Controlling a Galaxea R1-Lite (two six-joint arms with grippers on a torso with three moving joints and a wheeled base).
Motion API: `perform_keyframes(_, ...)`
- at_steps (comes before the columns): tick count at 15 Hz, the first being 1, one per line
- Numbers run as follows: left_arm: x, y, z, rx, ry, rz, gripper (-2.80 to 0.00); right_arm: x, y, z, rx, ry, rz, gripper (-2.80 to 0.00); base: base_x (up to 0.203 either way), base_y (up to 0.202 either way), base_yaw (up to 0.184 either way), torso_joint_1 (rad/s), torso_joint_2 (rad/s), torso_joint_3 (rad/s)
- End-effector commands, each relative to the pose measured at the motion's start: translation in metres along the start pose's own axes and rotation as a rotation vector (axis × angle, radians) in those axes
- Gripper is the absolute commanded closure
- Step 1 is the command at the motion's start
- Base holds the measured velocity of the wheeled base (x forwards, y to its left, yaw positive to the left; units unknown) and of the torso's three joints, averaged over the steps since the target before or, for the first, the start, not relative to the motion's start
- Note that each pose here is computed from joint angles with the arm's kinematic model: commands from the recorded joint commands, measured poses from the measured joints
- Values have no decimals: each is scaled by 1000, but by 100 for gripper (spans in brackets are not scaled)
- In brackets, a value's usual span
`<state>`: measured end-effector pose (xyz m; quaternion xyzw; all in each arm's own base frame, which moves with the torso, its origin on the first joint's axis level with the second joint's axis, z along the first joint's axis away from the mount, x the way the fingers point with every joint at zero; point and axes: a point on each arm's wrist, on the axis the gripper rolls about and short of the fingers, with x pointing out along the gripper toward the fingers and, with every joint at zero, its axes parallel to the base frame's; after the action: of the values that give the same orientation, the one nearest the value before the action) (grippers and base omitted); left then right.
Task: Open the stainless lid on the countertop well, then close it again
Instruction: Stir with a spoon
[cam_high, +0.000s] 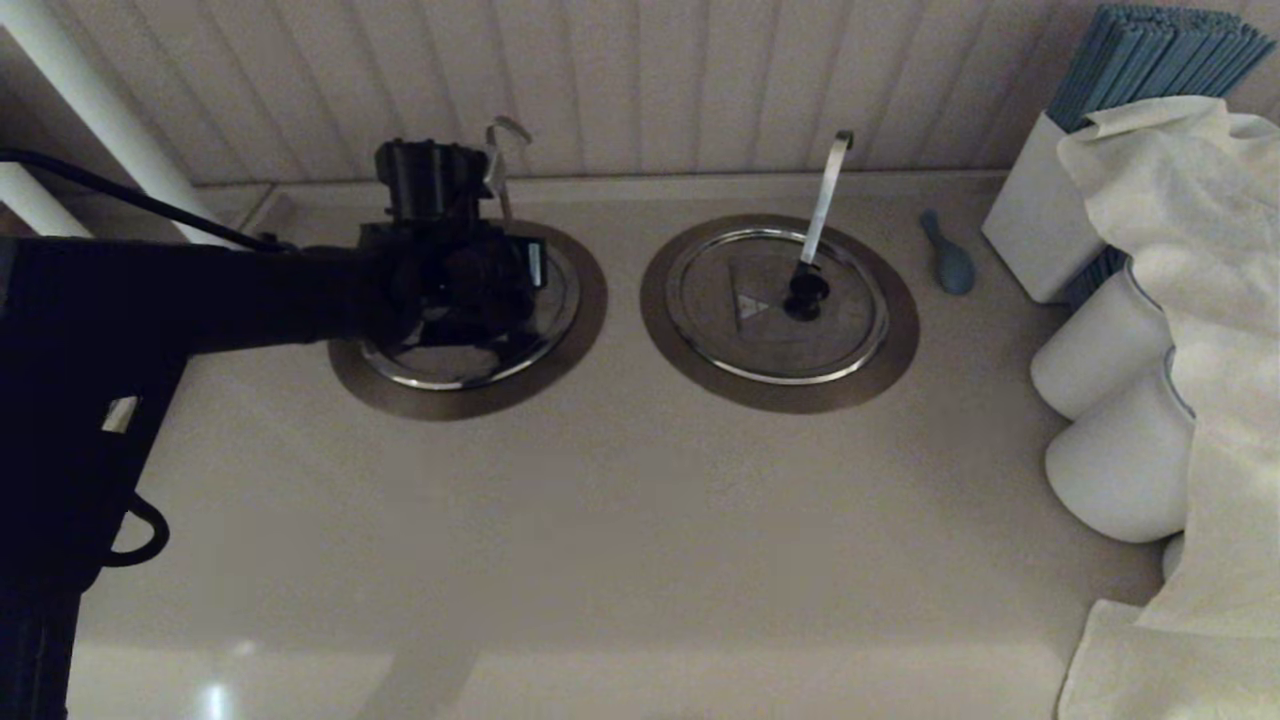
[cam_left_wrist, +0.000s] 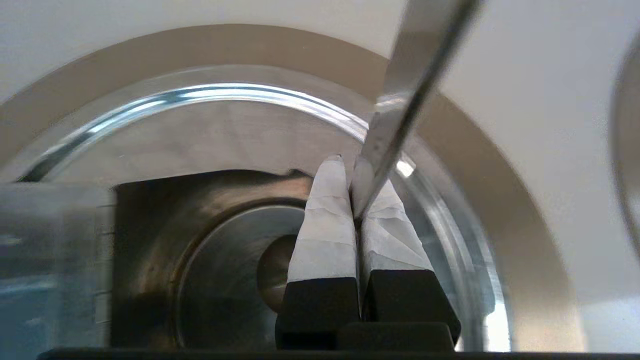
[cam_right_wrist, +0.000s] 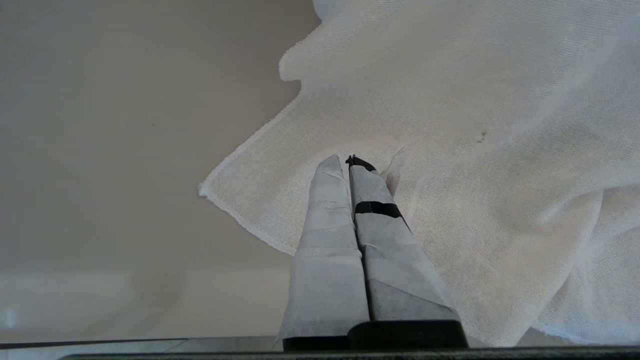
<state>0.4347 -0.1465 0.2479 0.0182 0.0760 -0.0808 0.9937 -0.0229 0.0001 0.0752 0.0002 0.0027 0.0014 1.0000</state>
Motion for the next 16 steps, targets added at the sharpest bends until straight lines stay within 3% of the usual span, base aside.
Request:
perform_keyframes(1, 2, -1, -3, 0, 8, 3, -49, 0, 0, 0, 0, 0, 0, 0, 0, 0, 0, 0, 0, 0)
perform_keyframes(2, 2, -2, -2, -5, 3, 4, -280, 0, 0, 0, 0, 1, 1, 0, 0, 0, 0, 0, 0, 0)
perform_keyframes(6, 7, -7, 4, -25, -130, -4, -280, 0, 0, 0, 0, -1, 0, 0, 0, 0, 0, 0, 0, 0)
perform_keyframes(11, 1, -6, 12, -36, -147, -6, -280, 0, 0, 0, 0, -1, 0, 0, 0, 0, 0, 0, 0, 0)
perform_keyframes(16, -3, -18, 9, -33, -141, -32, -280, 0, 0, 0, 1, -1, 0, 0, 0, 0, 0, 0, 0, 0)
